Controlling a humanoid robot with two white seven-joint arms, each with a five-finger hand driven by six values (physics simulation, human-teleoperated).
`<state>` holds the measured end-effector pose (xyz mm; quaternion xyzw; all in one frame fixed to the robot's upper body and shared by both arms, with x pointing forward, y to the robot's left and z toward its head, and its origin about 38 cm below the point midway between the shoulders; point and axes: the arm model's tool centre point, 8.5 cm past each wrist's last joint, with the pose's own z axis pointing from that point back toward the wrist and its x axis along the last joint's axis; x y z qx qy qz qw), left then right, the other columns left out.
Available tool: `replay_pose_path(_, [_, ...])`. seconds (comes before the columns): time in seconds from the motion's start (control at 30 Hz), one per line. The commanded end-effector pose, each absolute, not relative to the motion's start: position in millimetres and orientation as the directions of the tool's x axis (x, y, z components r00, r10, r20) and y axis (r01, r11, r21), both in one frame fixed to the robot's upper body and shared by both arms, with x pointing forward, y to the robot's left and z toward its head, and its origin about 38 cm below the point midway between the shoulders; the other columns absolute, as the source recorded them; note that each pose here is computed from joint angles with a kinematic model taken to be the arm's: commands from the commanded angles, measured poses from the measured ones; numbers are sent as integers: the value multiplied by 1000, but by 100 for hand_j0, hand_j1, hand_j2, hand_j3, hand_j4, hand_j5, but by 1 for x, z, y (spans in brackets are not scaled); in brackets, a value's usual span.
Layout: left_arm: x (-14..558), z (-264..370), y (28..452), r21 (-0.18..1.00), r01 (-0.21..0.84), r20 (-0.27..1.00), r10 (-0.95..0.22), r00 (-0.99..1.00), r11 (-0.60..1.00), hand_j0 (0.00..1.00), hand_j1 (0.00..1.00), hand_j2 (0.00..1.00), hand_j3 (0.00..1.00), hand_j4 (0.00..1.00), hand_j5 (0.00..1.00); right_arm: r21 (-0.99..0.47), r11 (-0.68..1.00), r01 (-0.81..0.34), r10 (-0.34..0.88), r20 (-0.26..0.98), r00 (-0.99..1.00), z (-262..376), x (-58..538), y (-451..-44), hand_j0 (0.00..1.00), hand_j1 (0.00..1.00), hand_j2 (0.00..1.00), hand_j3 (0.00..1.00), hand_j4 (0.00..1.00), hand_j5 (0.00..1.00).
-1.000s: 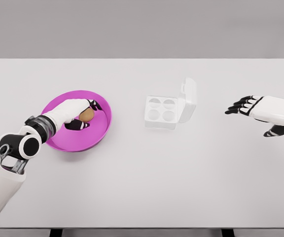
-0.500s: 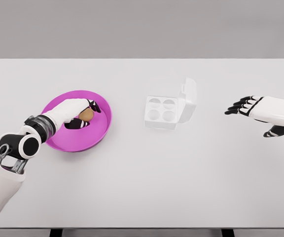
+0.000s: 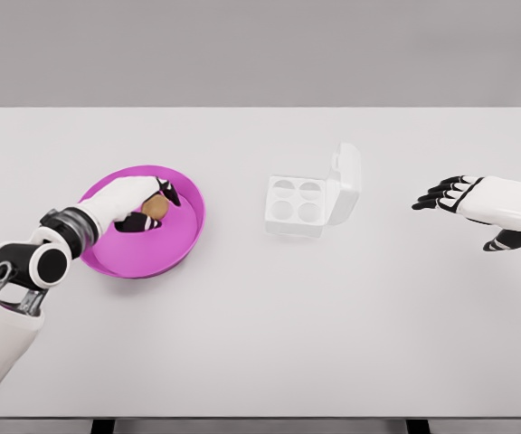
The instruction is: Pack egg into the box and close the box lid
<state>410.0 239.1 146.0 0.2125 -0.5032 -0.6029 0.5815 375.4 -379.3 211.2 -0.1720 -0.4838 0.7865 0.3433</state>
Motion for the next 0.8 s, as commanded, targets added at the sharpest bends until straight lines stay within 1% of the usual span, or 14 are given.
replay_pose_path(0.0, [410, 147, 240, 855, 485, 331, -914, -235, 185, 51, 51, 51, 51, 51, 51, -880, -292, -376, 708, 65, -703, 212, 375, -380, 100, 100, 100, 100, 100, 100])
replay_pose_path(0.2, [411, 151, 242, 857, 476, 338, -911, -236, 194, 49, 49, 49, 49, 49, 49, -880, -291, -375, 709, 64, -702, 212, 376, -380, 100, 100, 100, 100, 100, 100])
replay_pose_path(0.43, [410, 156, 234, 861, 466, 351, -900, -259, 202, 46, 46, 46, 46, 46, 46, -880, -292, -374, 710, 63, -702, 213, 376, -381, 100, 100, 100, 100, 100, 100])
replay_pose_path(0.6, [410, 160, 227, 864, 456, 364, -890, -274, 213, 43, 43, 43, 43, 43, 43, -880, -292, -375, 710, 64, -701, 212, 375, -381, 100, 100, 100, 100, 100, 100])
replay_pose_path(0.77, [410, 165, 224, 871, 443, 368, -879, -302, 213, 37, 37, 37, 37, 37, 37, -880, -292, -375, 710, 64, -701, 212, 375, -381, 100, 100, 100, 100, 100, 100])
